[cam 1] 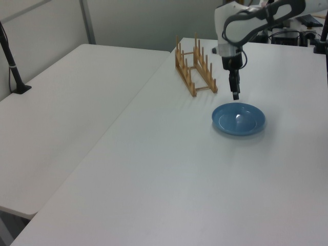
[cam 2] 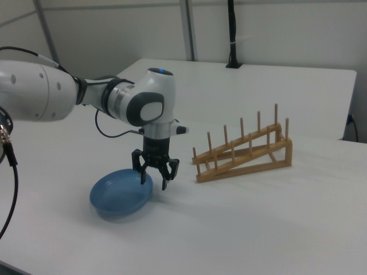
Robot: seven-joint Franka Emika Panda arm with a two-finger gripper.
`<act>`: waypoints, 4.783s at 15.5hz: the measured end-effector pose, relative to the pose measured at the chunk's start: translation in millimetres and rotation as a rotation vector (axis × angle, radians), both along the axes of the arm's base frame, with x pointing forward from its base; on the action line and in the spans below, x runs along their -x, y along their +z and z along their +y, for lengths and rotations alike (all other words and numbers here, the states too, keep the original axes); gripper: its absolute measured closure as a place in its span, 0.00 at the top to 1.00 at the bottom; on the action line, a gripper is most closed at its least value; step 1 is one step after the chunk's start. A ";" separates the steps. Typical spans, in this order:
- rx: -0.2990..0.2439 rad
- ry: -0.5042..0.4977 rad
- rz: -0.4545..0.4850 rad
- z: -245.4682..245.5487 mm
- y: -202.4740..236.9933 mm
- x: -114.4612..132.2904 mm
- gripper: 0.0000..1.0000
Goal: Place plate in plate rack
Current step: 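Grasp the blue plate rim and tilt the plate upward, then carry the upright blue plate over to the wooden rack, then lower the plate edge-first between the rack pegs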
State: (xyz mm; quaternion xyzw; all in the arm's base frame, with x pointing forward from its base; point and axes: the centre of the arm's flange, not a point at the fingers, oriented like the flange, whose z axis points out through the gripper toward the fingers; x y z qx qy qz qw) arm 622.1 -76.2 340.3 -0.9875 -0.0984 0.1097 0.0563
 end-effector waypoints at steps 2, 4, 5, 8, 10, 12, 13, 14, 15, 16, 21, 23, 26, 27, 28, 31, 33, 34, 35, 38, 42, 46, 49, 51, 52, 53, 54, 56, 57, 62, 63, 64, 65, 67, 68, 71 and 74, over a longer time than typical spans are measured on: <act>0.005 0.013 -0.010 8.6 -14.5 -4.4 0.69; 0.009 0.022 -0.013 15.1 -23.5 -7.2 0.67; 0.009 0.028 -0.011 18.4 -26.2 -7.8 0.65; 0.009 0.044 -0.009 28.8 -27.9 -8.4 0.34; 0.008 0.060 -0.010 37.9 -27.1 -9.1 0.12; 0.007 0.075 -0.013 47.2 -25.3 -9.6 0.08; 0.007 0.078 -0.012 49.2 -25.7 -9.6 0.08; 0.007 0.079 -0.013 49.7 -25.6 -9.6 0.08; 0.007 0.079 -0.013 49.7 -25.2 -9.7 0.08; 0.006 0.082 -0.015 49.7 -24.1 -9.8 0.08; -0.005 0.117 -0.081 44.0 36.8 -13.8 0.06; 0.002 0.115 -0.159 38.3 84.1 -14.6 0.06; 0.072 0.117 -0.263 23.2 146.8 -15.5 0.06; 0.115 0.106 -0.299 16.9 161.6 -17.6 0.06; 0.163 0.086 -0.349 10.6 174.8 -21.4 0.06; 0.308 0.051 -0.477 -3.2 199.2 -30.9 0.06; 0.400 0.038 -0.542 -8.0 210.8 -34.9 0.06; 0.442 0.029 -0.576 -9.7 215.9 -36.9 0.06; 0.484 0.022 -0.614 -12.1 221.2 -39.0 0.06; 0.584 0.024 -0.703 -23.5 233.9 -42.4 0.06; 0.710 0.095 -0.733 -37.3 240.9 -42.5 0.06; 0.768 0.159 -0.739 -42.5 230.0 -43.7 0.06; 0.779 0.193 -0.715 -45.0 207.1 -46.8 0.06; 0.790 0.217 -0.689 -45.7 191.3 -48.8 0.06; 0.796 0.227 -0.680 -45.7 185.9 -49.1 0.06; 0.802 0.238 -0.671 -45.8 181.2 -49.1 0.06; 0.808 0.245 -0.665 -45.8 177.9 -48.9 0.06; 0.827 0.255 -0.660 -46.0 174.9 -48.5 0.06; 0.840 0.257 -0.661 -46.0 174.4 -48.4 0.06; 0.887 0.274 -0.671 -38.0 168.2 -48.7 0.06; 0.892 0.280 -0.672 -34.5 166.6 -49.0 0.06; 0.894 0.283 -0.676 -30.5 165.0 -49.4 0.06; 0.897 0.288 -0.681 -25.8 163.8 -50.0 0.06; 0.903 0.292 -0.692 -17.4 161.2 -51.0 0.06; 0.904 0.295 -0.694 -13.9 159.4 -51.5 0.06; 0.899 0.311 -0.693 2.7 146.8 -53.7 0.06; 0.904 0.327 -0.689 15.3 132.5 -57.3 0.06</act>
